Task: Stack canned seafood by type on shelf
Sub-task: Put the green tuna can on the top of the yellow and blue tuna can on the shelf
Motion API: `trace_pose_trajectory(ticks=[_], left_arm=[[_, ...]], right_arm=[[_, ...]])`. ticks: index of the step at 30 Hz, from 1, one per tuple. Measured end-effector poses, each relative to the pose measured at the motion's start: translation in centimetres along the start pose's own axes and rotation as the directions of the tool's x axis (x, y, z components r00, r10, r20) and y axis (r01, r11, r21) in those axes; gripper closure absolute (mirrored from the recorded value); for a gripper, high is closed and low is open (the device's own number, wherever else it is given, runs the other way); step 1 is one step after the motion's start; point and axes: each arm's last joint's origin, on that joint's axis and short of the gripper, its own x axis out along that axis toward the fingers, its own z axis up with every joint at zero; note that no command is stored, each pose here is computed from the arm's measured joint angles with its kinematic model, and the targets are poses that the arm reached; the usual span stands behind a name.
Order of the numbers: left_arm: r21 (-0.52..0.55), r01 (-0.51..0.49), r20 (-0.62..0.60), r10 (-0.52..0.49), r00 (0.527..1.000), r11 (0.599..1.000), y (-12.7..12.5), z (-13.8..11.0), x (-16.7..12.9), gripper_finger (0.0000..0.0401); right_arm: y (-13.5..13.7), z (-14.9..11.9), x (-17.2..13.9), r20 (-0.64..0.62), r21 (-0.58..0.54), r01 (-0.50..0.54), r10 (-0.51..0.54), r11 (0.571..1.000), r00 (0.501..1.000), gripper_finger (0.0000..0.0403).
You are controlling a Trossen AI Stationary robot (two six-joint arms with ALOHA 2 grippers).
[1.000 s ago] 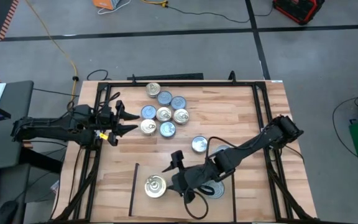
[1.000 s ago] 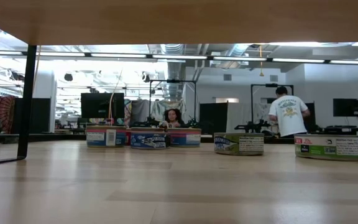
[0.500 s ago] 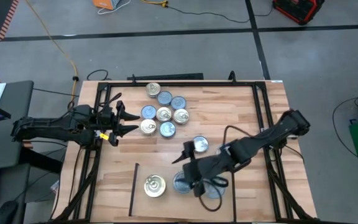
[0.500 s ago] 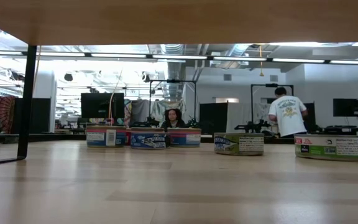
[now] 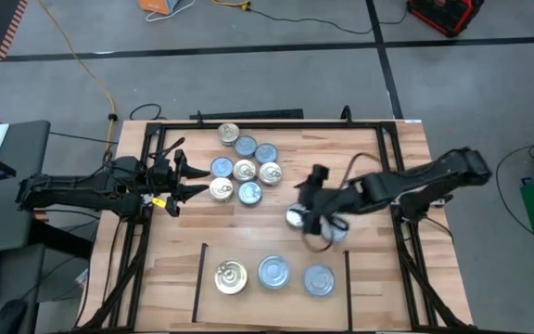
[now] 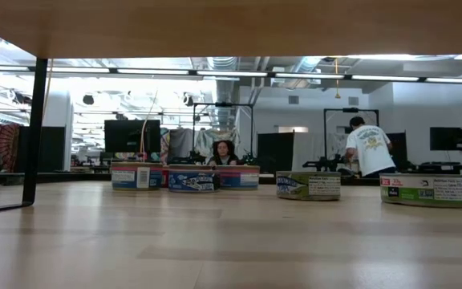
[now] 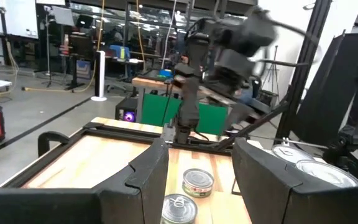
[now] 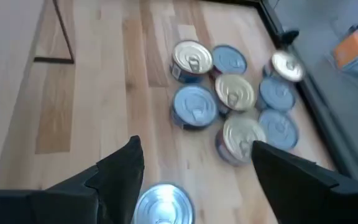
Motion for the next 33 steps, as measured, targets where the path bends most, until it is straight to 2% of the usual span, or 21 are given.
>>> trace_pose_trajectory(ticks=[4,7,12,14,16,22,29,33], left_arm=[[0.019,-0.009,0.000,0.009,1.000,1.000,0.0,0.0,0.0,0.0233],[0.023,-0.038,-0.003,0.038,0.999,0.999,0.1,-0.1,0.1,0.0233],[0.024,-0.067,-0.013,0.067,0.998,0.997,0.2,-0.3,0.3,0.0233],[0.025,-0.074,-0.012,0.074,0.997,0.997,0.2,-0.3,0.3,0.0233],[0.025,-0.087,-0.010,0.087,0.996,0.996,0.3,-0.3,0.3,0.0233],[0.064,-0.164,0.002,0.164,0.986,0.984,0.5,-0.2,0.3,0.0233],[0.061,-0.172,-0.005,0.172,0.985,0.983,0.5,-0.3,0.3,0.0233],[0.062,-0.174,-0.011,0.175,0.985,0.983,0.5,-0.3,0.3,0.0233]], right_arm=[[-2.5,-5.2,0.9,-0.007,0.139,0.021,-0.020,0.990,1.000,0.0081],[-4.1,-8.5,1.3,-0.007,0.262,0.031,-0.030,0.965,1.000,0.0081],[-5.2,-12.7,1.8,-0.085,0.418,-0.044,0.087,0.907,0.993,0.0081],[-5.3,-13.4,2.0,-0.091,0.482,-0.101,0.164,0.870,0.982,0.0081],[-5.2,-13.8,2.4,-0.117,0.508,-0.107,0.192,0.855,0.974,0.0081],[-4.6,-13.2,3.9,-0.067,0.470,-0.141,0.194,0.872,0.979,0.0081],[-4.8,-14.7,7.4,-0.188,0.441,-0.086,0.186,0.893,0.965,0.0081],[-4.8,-14.3,8.6,-0.122,0.436,-0.132,0.204,0.890,0.971,0.0081]])
